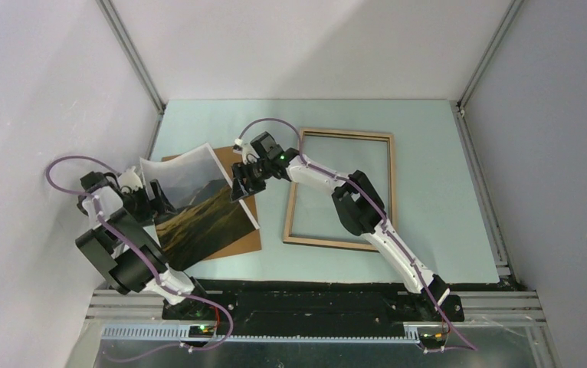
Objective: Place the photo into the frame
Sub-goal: Pick up the photo at the center of the board.
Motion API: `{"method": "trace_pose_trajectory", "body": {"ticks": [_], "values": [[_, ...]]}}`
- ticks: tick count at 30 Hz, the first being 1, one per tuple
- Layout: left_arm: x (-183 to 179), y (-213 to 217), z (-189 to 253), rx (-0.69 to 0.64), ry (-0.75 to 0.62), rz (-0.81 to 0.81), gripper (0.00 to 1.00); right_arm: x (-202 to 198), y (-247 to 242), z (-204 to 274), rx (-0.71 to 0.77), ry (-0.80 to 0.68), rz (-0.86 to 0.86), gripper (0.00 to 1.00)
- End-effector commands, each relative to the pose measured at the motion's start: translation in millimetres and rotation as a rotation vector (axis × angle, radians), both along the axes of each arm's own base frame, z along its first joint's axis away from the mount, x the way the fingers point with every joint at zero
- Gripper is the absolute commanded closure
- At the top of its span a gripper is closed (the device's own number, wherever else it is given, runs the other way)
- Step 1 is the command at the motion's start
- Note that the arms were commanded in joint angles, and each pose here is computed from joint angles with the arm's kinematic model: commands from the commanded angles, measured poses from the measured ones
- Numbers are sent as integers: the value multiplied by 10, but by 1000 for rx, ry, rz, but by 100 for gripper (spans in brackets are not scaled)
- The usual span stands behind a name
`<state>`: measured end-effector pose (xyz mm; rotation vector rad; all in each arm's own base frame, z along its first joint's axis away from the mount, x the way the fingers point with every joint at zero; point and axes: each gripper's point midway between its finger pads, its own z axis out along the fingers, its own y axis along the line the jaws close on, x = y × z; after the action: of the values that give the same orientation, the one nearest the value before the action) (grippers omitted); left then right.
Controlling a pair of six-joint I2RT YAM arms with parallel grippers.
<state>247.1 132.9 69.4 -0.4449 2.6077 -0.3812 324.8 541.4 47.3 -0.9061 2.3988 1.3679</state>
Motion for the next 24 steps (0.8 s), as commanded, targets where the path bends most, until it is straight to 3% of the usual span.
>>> {"method": "trace_pose_trajectory", "body": {"ticks": [1,8,20,24], "values": [[94,-198,319,-73,-107,-47,6,-44,-145,-155,-70,28,-16,34],[119,-221,355,-79,-129,-84,7,-14,-226,-164,-73,30,-18,35],[112,49,162,11,-42,-84,7,-7,-285,-136,-77,15,-15,35],[126,19,79,-20,-38,-94,7,-23,-291,-139,-80,17,-14,35]]}}
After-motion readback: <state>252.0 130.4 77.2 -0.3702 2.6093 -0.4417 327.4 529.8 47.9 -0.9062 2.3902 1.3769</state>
